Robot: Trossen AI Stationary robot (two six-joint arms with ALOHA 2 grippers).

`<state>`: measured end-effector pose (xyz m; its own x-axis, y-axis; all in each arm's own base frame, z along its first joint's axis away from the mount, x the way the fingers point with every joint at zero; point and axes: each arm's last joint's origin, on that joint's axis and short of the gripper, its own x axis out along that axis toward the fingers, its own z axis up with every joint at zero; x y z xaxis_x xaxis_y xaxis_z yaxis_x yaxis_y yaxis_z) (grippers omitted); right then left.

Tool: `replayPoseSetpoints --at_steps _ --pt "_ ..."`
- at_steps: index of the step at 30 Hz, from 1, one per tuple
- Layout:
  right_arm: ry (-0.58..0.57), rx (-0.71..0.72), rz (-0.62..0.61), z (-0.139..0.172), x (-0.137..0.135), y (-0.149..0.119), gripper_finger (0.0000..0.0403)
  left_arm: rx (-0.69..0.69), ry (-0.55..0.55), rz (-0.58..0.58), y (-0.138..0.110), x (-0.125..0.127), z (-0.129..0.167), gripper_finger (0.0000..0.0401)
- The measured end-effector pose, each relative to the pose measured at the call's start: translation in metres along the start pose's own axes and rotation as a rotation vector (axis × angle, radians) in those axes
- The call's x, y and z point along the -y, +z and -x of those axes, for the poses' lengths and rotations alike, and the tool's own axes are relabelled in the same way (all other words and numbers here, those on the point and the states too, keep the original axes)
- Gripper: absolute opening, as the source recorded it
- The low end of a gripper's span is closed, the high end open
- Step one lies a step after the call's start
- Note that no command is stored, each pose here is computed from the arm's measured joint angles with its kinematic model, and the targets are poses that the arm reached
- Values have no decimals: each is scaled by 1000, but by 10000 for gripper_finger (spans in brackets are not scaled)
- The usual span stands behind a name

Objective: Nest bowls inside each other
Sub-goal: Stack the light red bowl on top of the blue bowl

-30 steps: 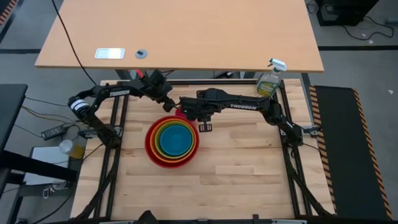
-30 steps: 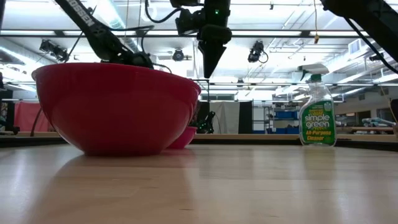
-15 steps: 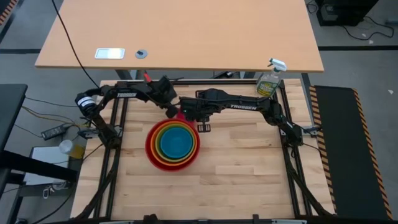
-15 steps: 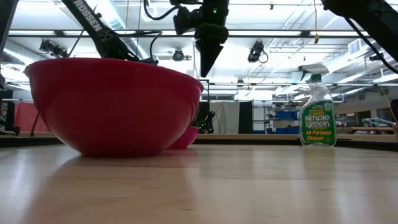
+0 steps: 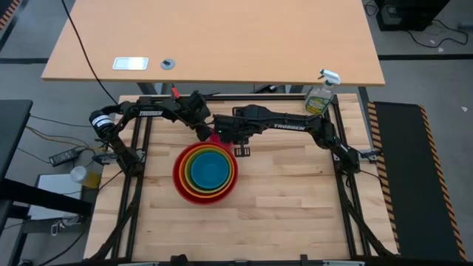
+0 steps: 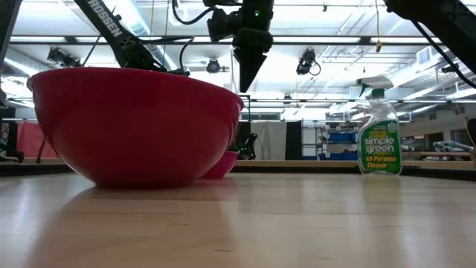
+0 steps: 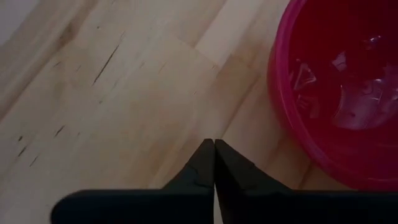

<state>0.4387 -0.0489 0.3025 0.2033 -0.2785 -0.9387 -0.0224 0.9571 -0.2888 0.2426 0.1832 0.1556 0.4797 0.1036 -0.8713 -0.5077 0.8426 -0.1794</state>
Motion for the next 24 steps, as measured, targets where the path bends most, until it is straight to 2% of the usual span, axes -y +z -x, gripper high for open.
replayPoseSetpoints --at_steps 4,10,14,18,21,24 --pt "2 -10 1 0 0 -1 106 39 5 -30 3 2 13 3" --pt "-14 -108 3 9 4 -15 105 158 22 -81 6 8 60 1" --pt "-25 -77 -28 26 16 -24 101 232 18 -100 5 12 86 1" --pt "-33 10 -77 51 37 -35 98 264 2 -117 6 19 92 4" --pt "-28 137 -139 77 48 -43 98 264 -18 -121 7 25 88 35" --pt "-31 276 -134 96 42 -45 98 225 -35 -146 8 31 75 96"
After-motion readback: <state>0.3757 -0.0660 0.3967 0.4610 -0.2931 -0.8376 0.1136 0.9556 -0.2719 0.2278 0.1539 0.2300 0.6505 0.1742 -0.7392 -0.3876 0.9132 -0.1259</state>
